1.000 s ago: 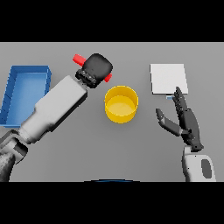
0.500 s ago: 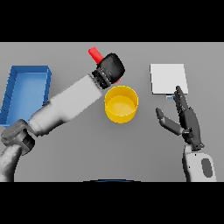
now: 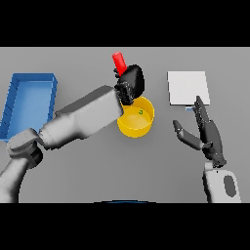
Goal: Pick up the red beaker and tilt it to pour out 1 green nut into yellow bowl. Pick up the yellow bowl and place it on the metallic measuring scale.
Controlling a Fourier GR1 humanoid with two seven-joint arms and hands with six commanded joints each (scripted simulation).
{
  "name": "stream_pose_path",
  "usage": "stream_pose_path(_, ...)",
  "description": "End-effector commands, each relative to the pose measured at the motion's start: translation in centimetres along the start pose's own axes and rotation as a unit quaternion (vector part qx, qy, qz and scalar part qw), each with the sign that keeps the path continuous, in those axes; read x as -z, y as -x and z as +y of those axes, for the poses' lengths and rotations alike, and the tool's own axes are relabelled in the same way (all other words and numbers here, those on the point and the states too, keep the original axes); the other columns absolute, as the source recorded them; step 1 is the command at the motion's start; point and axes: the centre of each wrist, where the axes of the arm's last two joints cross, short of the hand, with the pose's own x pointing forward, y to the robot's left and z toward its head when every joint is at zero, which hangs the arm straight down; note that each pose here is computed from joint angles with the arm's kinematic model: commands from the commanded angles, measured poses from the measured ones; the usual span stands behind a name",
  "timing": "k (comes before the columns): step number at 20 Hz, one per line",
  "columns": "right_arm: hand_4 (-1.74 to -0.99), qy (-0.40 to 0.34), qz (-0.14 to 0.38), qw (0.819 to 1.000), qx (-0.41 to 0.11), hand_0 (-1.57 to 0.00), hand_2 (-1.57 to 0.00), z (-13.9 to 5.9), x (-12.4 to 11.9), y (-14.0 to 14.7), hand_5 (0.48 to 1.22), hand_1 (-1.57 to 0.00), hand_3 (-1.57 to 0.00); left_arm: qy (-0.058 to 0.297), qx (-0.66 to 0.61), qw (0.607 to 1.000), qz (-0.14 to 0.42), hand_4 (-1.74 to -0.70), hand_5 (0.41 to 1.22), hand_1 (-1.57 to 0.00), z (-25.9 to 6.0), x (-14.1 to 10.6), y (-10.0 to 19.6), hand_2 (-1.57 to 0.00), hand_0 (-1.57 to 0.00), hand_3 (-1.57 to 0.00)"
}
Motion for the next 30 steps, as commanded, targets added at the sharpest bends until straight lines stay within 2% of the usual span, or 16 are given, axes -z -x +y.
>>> stream_pose_path(1,-1.283,0.002,-0.001,1.000,-0.004,0.00,0.00,-0.2,-0.5,0.2,0.601,0.00,0.00,0.006,0.007,1.000,0.001,-1.74,1.221,-1.57,0.0,0.1,-0.1,-1.57,-1.57,-1.56)
stream_pose_path(7,-1.258,0.009,-0.004,1.000,-0.014,0.00,0.00,0.0,-0.7,0.5,0.587,0.00,0.00,0.018,0.060,0.998,0.012,-1.74,1.221,-1.57,0.7,0.4,0.6,-1.57,-1.57,-1.57)
stream_pose_path(11,-1.233,0.004,0.000,1.000,-0.013,0.00,0.00,0.0,-0.4,0.3,0.585,0.00,0.00,0.004,0.074,0.997,0.029,-1.74,1.221,-1.57,1.4,0.3,1.5,-1.57,-1.57,-1.57)
stream_pose_path(13,-1.222,0.006,-0.004,1.000,-0.012,0.00,0.00,0.2,-0.5,0.4,0.590,0.00,0.00,-0.009,0.067,0.997,0.048,-1.74,1.159,-1.57,2.1,-0.4,3.9,-1.57,-1.57,-1.57)
stream_pose_path(14,-1.219,0.004,-0.018,1.000,-0.007,0.00,0.00,0.3,-0.8,0.3,0.595,0.00,0.00,-0.017,0.068,0.996,0.064,-1.74,1.171,-1.57,2.5,-0.7,4.8,-1.57,-1.57,-1.57)
stream_pose_path(16,-1.222,0.001,-0.022,1.000,-0.007,0.00,0.00,-0.1,-0.1,-0.3,0.609,0.00,0.00,-0.052,0.060,0.993,0.087,-1.64,1.189,-1.27,3.3,-1.4,7.1,-1.25,-1.57,-1.57)
stream_pose_path(17,-1.224,-0.003,-0.019,1.000,-0.002,0.00,0.00,0.0,-0.1,-0.1,0.615,0.00,0.00,-0.059,0.055,0.990,0.119,-1.66,1.196,-1.33,4.2,-2.2,9.3,-1.32,-1.57,-1.36)
stream_pose_path(18,-1.231,-0.005,-0.018,1.000,0.003,0.00,0.00,0.1,0.0,-0.1,0.620,0.00,0.00,-0.067,0.047,0.988,0.133,-1.68,1.201,-1.38,4.5,-2.7,11.1,-1.37,-1.57,-1.21)
stream_pose_path(19,-1.241,-0.004,-0.020,1.000,-0.002,0.00,0.00,0.0,-0.2,0.0,0.626,0.00,0.00,-0.079,0.040,0.986,0.142,-1.63,1.205,-1.42,4.8,-3.6,13.2,-1.41,-1.57,-1.28)
stream_pose_path(20,-1.246,-0.008,-0.020,1.000,0.003,0.00,0.00,0.2,-0.2,0.1,0.631,0.00,0.00,-0.078,0.028,0.982,0.168,-1.60,1.208,-1.45,5.8,-4.5,14.9,-1.44,-1.57,-1.34)
stream_pose_path(22,-1.266,-0.009,-0.024,1.000,-0.001,0.00,0.00,0.0,-0.2,0.0,0.639,0.00,0.00,-0.079,-0.042,0.970,0.225,-1.55,1.213,-1.49,5.8,-6.7,19.4,-1.49,-1.57,-1.42)
stream_pose_path(23,-1.274,-0.011,-0.023,1.000,-0.002,0.00,0.00,0.1,0.0,-0.2,0.642,0.00,0.00,-0.080,-0.060,0.967,0.234,-1.54,1.214,-1.51,5.6,-7.0,20.2,-1.50,-1.57,-1.45)
stream_pose_path(24,-1.281,-0.015,-0.022,1.000,-0.005,0.00,0.00,0.2,0.1,-0.1,0.644,0.00,0.00,-0.077,-0.120,0.958,0.250,-1.58,1.216,-1.52,4.4,-7.7,22.1,-1.52,-1.57,-1.48)
stream_pose_path(26,-1.299,-0.018,-0.028,0.999,-0.013,0.00,0.00,-0.3,0.1,-0.4,0.649,0.00,0.00,-0.070,-0.272,0.911,0.302,-1.64,1.218,-1.54,0.1,-10.0,26.0,-1.54,-1.57,-1.44)
stream_pose_path(28,-1.313,-0.023,-0.030,0.999,-0.015,0.00,0.00,-0.4,0.2,-0.3,0.652,0.00,0.00,-0.069,-0.386,0.860,0.326,-1.67,1.219,-1.55,-4.3,-10.9,27.6,-1.55,-1.57,-1.44)
stream_pose_path(30,-1.307,-0.025,-0.037,0.999,-0.023,0.00,0.00,-0.3,0.2,-0.1,0.651,0.00,0.00,-0.083,-0.446,0.818,0.354,-1.70,1.220,-1.56,-7.3,-11.6,28.1,-1.56,-1.57,-1.39)
